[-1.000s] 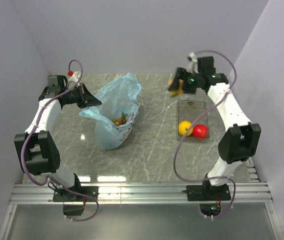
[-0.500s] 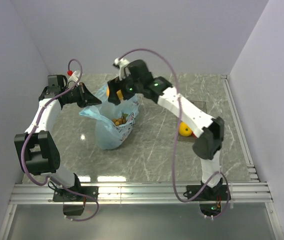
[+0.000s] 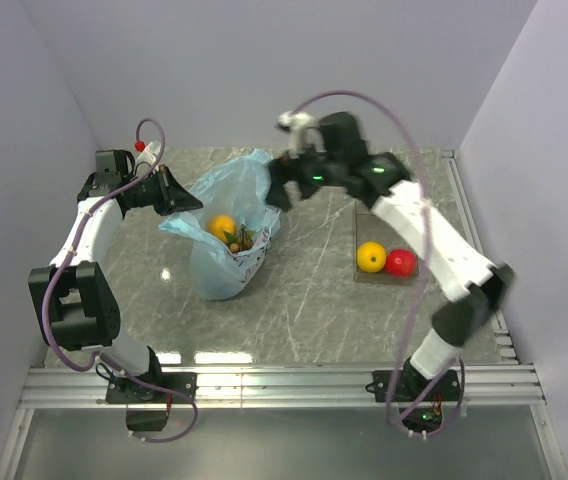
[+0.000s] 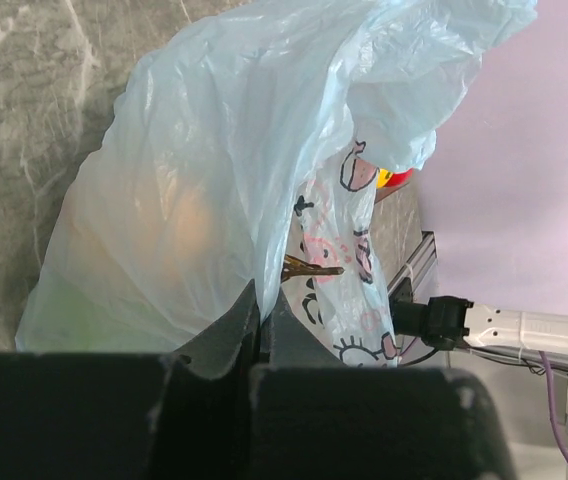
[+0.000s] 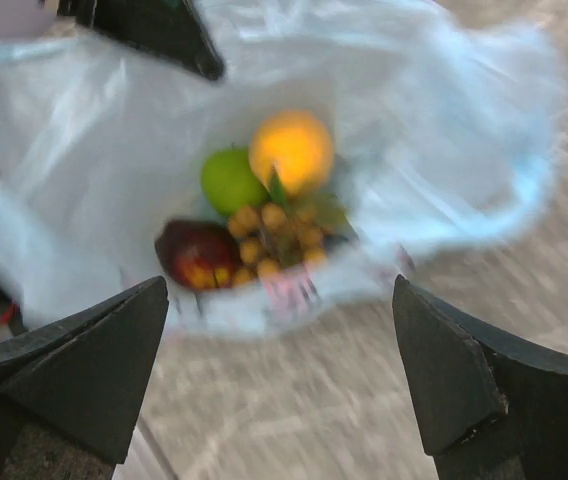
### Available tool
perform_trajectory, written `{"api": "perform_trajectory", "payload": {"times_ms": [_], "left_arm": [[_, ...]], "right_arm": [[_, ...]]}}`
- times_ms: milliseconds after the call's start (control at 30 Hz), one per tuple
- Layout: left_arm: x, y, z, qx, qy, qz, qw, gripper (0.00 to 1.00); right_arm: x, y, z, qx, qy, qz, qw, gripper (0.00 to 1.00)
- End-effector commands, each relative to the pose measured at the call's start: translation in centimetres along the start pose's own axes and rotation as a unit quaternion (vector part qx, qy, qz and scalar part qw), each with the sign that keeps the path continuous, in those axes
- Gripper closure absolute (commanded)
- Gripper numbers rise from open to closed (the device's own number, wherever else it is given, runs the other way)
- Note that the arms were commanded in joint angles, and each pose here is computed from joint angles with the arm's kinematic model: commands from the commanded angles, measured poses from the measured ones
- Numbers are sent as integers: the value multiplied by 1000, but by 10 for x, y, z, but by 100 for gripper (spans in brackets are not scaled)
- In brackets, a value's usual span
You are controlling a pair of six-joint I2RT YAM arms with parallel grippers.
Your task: Place the fake fruits into the plastic bag and tie a complex knot
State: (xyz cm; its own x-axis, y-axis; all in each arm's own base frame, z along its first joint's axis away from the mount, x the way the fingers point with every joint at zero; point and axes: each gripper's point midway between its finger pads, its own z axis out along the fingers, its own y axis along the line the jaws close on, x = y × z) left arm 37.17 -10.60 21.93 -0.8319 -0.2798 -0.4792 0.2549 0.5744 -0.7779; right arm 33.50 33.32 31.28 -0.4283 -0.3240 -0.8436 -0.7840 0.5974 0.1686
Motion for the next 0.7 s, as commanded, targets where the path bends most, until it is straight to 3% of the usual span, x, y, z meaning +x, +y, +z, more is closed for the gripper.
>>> {"api": "perform_trajectory", "payload": {"times_ms": [0,133,167,300,467,667], "left_arm": [[-11,-13,-4,13,-13,27,999,98],[-11,-12,-5,9,-17,28,999,98],[-10,-13,-5,8,-17,29,999,98],[-4,-11,-6,4,-11,30,999,98],[-3,-9,-6,4,-14,27,1000,98],[-2,-8,-5,4,-12,26,1000,98]], "right_arm": [[21,-17,-61,-25,1,-35,999,0],[79,-74,-86,32,81,-9,996,0],[104,-95,-96,51,112,22,992,0],[160,-136,-125,106,195,30,975,0],[212,-157,-131,146,267,37,952,0],[247,-167,-114,150,297,51,942,0]]}}
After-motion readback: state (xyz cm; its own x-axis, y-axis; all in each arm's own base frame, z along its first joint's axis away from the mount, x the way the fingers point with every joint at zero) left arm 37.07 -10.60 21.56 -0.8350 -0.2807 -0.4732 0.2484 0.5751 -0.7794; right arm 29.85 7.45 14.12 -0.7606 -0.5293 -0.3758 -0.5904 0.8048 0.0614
